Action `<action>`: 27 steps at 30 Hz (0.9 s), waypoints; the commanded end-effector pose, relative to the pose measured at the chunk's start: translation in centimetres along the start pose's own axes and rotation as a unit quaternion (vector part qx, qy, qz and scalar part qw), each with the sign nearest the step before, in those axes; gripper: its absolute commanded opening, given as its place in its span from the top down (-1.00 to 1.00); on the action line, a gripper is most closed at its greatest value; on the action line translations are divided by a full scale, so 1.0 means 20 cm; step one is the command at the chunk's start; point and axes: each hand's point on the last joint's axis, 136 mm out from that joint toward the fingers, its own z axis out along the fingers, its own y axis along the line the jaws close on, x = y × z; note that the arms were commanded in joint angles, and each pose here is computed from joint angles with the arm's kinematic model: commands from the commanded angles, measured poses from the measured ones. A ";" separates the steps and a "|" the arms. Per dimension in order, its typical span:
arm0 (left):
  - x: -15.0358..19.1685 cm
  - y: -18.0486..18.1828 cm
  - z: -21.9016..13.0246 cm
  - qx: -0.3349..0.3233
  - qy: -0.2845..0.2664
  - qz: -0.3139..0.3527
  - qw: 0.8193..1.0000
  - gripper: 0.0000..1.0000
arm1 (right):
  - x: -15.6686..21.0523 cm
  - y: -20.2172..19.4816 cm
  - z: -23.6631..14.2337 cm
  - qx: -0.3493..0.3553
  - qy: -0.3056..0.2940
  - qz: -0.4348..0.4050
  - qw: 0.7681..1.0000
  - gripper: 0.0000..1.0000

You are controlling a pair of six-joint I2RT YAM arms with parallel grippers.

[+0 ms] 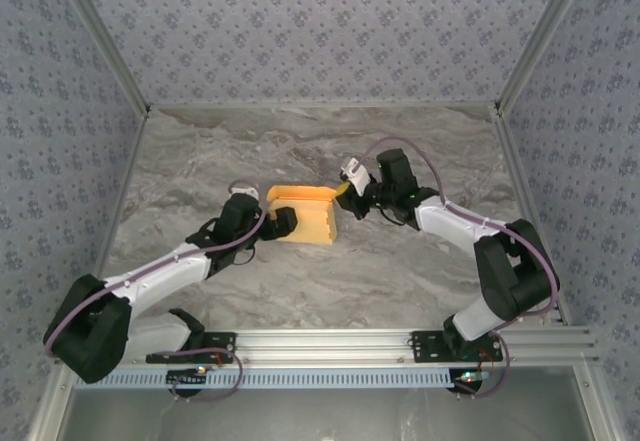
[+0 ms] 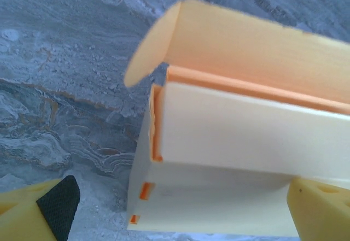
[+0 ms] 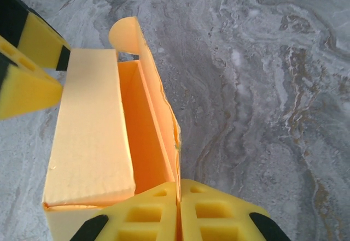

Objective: Fold the paper box

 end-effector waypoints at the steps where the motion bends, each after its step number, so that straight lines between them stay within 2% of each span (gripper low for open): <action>1: -0.10 -0.03 -0.09 0.012 -0.036 -0.012 0.999 -0.99 | -0.04 0.01 -0.05 0.009 -0.029 -0.054 0.998 0.79; 3: -0.12 0.02 -0.14 -0.001 -0.056 -0.018 0.998 -0.99 | -0.03 0.01 -0.05 0.014 -0.034 -0.061 0.997 0.79; 7: -0.15 0.01 -0.18 0.012 -0.079 0.015 0.997 -0.99 | -0.01 0.01 -0.05 0.016 -0.033 -0.067 0.997 0.78; 11: -0.10 -0.08 -0.16 0.073 -0.075 0.089 0.990 -0.99 | 0.00 0.00 -0.05 0.019 -0.034 -0.070 0.997 0.78; 13: -0.05 -0.07 -0.15 0.073 -0.072 0.117 0.988 -0.98 | 0.00 0.00 -0.05 0.018 -0.034 -0.071 0.997 0.78; 16: -0.04 0.00 -0.16 0.044 -0.074 0.098 0.991 -0.98 | 0.00 0.00 -0.05 0.019 -0.031 -0.071 0.997 0.78; 20: 0.02 -0.01 -0.18 0.064 -0.062 0.108 0.990 -0.98 | 0.01 0.00 -0.05 0.019 -0.029 -0.070 0.997 0.78; 23: 0.08 0.06 -0.15 0.034 -0.037 0.105 0.993 -0.99 | 0.01 0.01 -0.05 0.015 -0.032 -0.073 0.997 0.78; 27: 0.13 0.15 -0.07 -0.004 -0.019 0.062 0.998 -0.99 | 0.00 0.03 -0.06 0.009 -0.042 -0.084 0.996 0.77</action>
